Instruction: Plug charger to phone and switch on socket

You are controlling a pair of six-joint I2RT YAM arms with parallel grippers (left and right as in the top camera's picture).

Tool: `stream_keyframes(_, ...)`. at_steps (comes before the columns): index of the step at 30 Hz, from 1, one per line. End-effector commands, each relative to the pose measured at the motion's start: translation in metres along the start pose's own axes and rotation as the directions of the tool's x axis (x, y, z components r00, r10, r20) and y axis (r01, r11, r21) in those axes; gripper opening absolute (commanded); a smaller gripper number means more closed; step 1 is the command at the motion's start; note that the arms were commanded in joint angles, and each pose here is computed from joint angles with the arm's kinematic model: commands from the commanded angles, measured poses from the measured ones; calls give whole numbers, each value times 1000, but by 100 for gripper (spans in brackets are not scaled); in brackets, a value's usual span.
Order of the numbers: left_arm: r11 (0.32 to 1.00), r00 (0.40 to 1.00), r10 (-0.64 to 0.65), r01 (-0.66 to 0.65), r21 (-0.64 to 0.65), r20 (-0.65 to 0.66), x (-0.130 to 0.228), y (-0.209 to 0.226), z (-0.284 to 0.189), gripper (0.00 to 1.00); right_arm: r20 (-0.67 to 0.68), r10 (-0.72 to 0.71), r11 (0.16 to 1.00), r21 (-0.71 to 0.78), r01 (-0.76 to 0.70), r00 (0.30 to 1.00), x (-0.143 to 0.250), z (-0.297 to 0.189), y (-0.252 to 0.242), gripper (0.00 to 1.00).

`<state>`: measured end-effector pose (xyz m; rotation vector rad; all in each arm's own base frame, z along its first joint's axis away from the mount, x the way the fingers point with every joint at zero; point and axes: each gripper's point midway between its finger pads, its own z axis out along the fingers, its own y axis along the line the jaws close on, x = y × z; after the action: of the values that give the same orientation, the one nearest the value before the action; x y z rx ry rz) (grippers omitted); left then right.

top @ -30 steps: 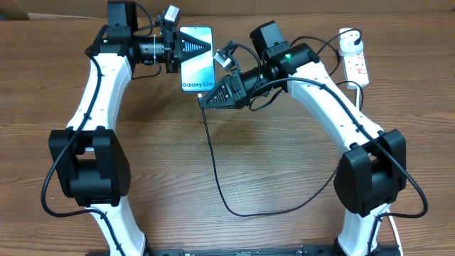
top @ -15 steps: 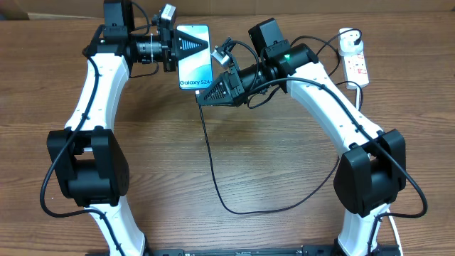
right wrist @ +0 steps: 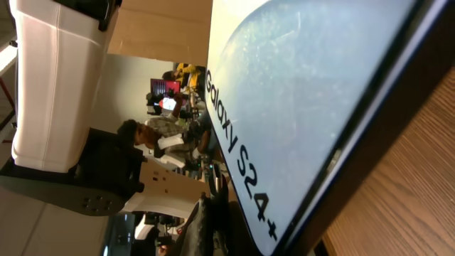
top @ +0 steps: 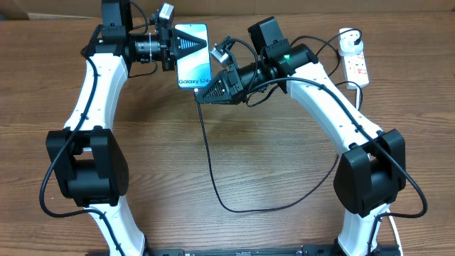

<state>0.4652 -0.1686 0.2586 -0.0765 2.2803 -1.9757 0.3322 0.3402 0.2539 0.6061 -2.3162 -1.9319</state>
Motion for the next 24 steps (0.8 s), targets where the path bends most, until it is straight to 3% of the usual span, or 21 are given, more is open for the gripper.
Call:
stream_keyframes(1, 998, 997, -4, 9, 63, -82, 17, -18, 13, 4, 16, -54, 998, 12, 54, 998, -3, -1, 11, 4)
stream_keyframes(24, 997, 997, 17, -12, 71, -73, 11, -23, 13, 4, 80, -23, 998, 65, 18, 997, -19, -13, 2, 4)
